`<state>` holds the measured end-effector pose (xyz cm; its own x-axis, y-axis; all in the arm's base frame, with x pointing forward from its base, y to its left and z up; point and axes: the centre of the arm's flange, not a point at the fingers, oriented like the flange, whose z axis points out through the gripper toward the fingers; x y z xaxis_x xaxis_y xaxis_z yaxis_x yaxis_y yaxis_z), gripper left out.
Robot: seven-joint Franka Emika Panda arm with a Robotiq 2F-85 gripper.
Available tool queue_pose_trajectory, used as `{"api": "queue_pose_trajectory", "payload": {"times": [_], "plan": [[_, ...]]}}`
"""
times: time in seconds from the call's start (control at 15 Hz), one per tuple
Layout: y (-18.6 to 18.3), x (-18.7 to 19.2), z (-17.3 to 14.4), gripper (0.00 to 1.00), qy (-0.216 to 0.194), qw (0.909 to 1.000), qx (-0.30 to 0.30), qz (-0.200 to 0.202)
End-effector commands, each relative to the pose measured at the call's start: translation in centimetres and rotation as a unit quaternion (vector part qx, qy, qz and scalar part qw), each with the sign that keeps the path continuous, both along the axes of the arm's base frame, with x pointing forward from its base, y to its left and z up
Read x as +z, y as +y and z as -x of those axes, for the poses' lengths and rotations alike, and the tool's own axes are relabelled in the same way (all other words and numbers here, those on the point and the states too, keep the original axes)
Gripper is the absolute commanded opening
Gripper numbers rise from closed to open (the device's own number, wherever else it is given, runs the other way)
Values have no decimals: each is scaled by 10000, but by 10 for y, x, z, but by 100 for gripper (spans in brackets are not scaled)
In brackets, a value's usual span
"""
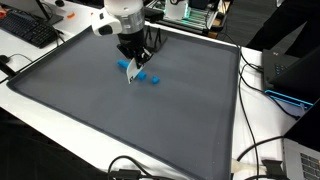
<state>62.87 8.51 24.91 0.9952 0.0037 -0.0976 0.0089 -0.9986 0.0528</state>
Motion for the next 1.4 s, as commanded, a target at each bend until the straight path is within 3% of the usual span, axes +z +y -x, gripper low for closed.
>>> {"api": "queue_pose_trajectory", "payload": {"times": [0.0,1.33], "plan": [[-3,-16,0,1,-36,9999,59,100],[-17,-38,19,1,334,9992,-170,-143]]}}
